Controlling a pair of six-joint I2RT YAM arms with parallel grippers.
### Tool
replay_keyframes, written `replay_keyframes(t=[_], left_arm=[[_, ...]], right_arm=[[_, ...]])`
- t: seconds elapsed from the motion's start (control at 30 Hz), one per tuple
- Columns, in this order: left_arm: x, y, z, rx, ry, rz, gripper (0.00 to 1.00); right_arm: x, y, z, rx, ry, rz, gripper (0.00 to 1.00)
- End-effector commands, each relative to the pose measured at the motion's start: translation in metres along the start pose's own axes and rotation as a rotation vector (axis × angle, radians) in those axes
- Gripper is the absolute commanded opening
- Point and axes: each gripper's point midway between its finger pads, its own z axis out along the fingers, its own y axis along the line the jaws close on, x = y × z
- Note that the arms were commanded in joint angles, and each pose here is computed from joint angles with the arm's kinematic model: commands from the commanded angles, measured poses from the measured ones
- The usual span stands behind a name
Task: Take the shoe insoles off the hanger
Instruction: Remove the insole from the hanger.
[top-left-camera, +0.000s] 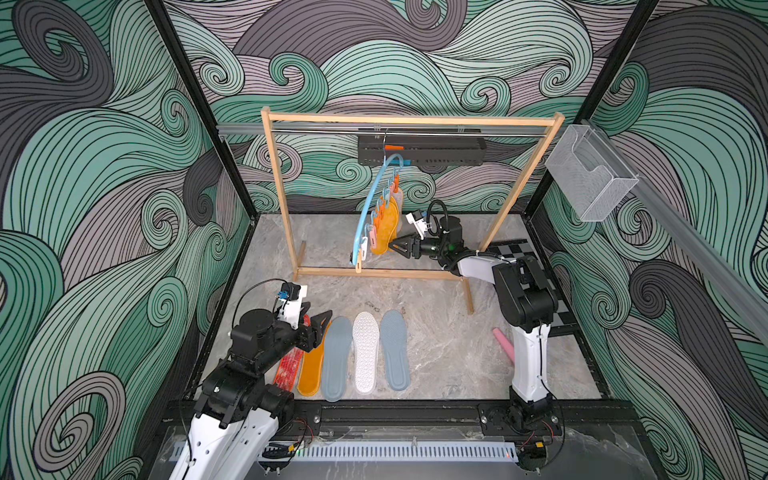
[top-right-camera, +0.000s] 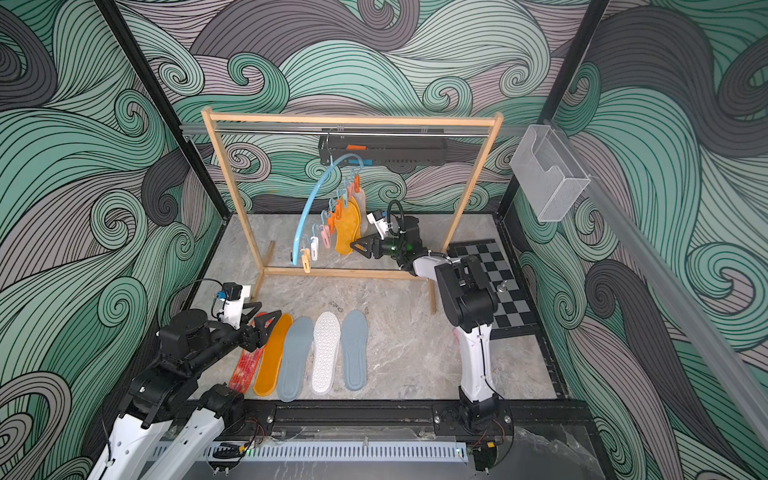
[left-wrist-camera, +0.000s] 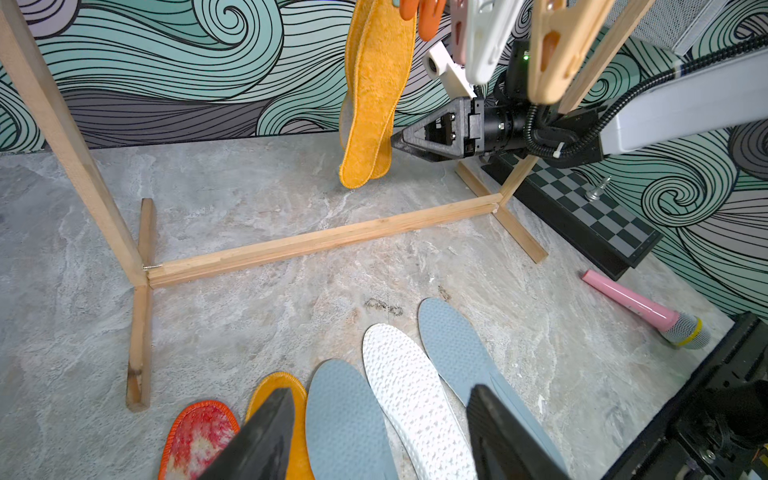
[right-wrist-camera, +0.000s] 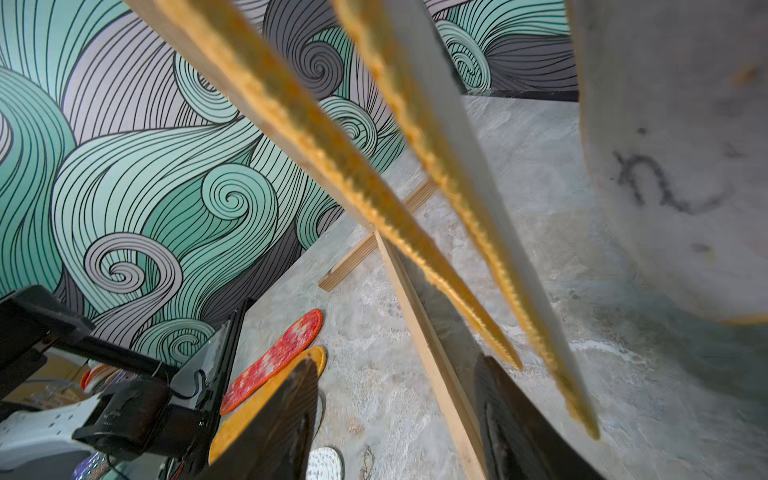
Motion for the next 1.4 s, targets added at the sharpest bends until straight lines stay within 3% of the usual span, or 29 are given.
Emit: replay_keyframes(t=[0.0, 0.43, 0.93, 1.37], left_arm=[[0.002, -0.001, 0.001, 0.003, 0.009, 0.010, 0.67], [0.003, -0.002, 0.002, 0.009, 0.017, 0.012, 0.67], [0.004, -0.003, 0.003, 0.013, 0.023, 0.013, 0.67], [0.004, -0.003, 0.004, 0.016, 0.025, 0.013, 0.67]], right_arm=[[-0.008, 0.020, 0.010, -0.085, 0.008, -0.052, 0.60], [-0.028, 0.035, 0.013, -0.089, -0.011, -0.112, 0.57], [0.016, -0.019, 0.009, -0.033, 0.022, 0.000, 0.56], [0.026, -0.032, 0.017, -0.049, 0.043, 0.031, 0.56]])
